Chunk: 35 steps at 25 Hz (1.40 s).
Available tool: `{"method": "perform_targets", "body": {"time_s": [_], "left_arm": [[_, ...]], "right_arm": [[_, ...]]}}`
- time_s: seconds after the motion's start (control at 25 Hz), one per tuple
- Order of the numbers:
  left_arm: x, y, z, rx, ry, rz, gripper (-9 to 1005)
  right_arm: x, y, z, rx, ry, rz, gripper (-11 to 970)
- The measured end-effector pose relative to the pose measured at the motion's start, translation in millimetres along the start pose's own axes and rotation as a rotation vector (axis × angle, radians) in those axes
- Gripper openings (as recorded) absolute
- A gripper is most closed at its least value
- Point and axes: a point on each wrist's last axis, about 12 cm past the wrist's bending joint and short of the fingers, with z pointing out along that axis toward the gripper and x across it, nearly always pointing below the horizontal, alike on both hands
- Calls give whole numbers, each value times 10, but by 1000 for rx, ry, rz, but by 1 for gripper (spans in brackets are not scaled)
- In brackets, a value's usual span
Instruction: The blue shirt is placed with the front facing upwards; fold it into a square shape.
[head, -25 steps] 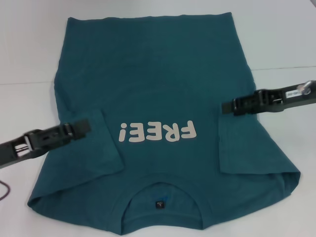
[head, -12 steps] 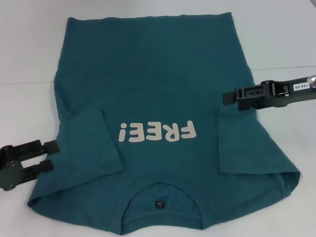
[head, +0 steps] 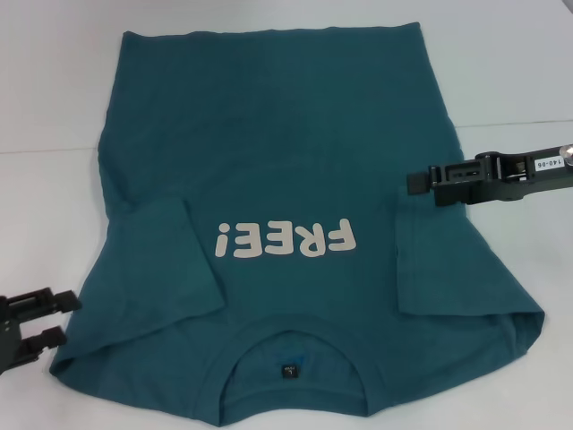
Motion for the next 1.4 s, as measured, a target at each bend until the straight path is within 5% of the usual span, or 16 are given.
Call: {"method": "perform_targets", "body": {"time_s": [0.4, 1.4], "left_arm": [[-21, 186, -16, -93, -55, -72, 657], [10, 260, 43, -155, -49, -64, 658]], "right_arm": [[12, -15, -8, 3, -4, 6, 912], [15, -33, -25, 10, -11, 11, 912]]}}
